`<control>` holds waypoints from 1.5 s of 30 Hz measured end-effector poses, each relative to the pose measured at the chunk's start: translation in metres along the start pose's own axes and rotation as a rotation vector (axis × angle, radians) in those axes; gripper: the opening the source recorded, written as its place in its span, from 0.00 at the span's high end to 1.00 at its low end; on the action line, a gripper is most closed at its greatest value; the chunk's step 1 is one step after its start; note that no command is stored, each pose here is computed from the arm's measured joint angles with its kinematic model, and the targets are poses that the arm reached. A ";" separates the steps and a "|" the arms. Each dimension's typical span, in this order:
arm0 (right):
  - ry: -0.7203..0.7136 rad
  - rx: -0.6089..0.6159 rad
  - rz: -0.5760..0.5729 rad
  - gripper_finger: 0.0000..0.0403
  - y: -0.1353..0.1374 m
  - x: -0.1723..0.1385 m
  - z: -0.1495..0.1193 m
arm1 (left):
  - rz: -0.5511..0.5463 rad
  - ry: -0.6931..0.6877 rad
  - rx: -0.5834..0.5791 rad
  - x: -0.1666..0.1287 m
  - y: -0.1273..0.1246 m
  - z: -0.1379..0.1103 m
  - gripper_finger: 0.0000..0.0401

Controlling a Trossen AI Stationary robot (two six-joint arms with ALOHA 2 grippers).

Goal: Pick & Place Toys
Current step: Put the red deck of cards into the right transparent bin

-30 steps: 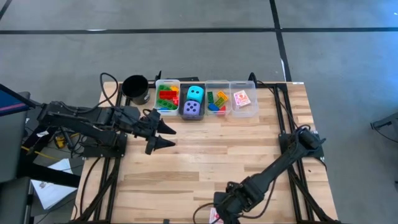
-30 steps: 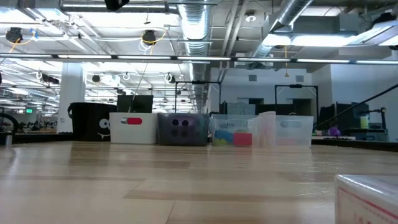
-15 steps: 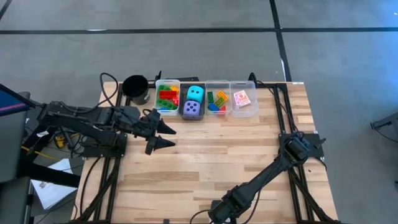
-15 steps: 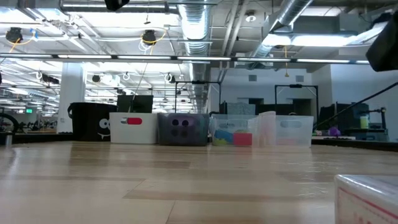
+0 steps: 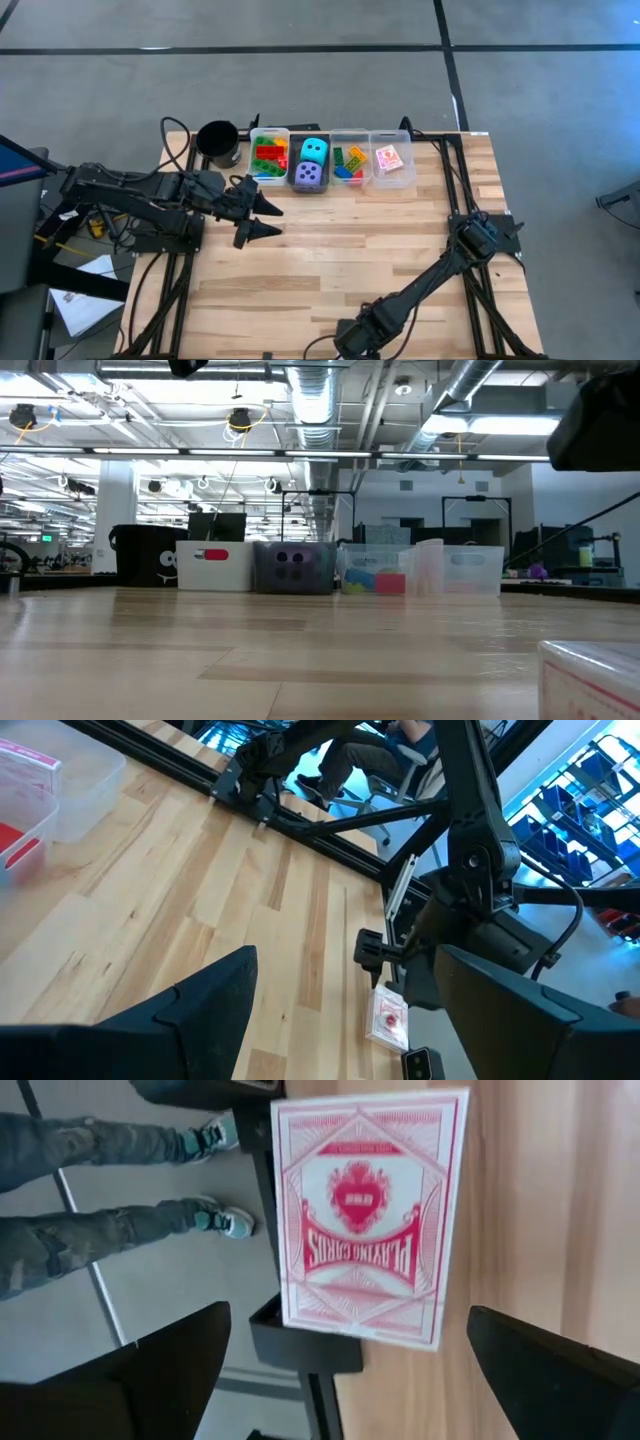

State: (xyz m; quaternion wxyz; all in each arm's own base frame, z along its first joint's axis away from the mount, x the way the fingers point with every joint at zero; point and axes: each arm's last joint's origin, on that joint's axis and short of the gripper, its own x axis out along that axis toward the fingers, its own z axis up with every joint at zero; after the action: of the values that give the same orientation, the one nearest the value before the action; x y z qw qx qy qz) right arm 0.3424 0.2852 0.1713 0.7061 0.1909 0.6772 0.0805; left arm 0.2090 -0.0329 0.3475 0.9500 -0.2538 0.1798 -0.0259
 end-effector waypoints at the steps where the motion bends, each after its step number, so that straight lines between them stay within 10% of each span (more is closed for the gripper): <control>1: -0.012 -0.009 -0.005 0.01 0.000 0.000 0.001 | 0.000 0.000 0.000 0.000 0.000 0.000 0.26; 45: -0.112 0.014 -0.187 0.01 -0.001 0.027 -0.007 | -0.003 0.000 0.003 0.000 0.000 0.000 0.26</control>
State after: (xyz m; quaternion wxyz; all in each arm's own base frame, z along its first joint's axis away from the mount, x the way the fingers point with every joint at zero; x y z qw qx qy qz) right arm 0.3369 0.2958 0.1456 0.7461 0.1359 0.6518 -0.0010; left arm 0.2089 -0.0329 0.3477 0.9503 -0.2527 0.1796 -0.0275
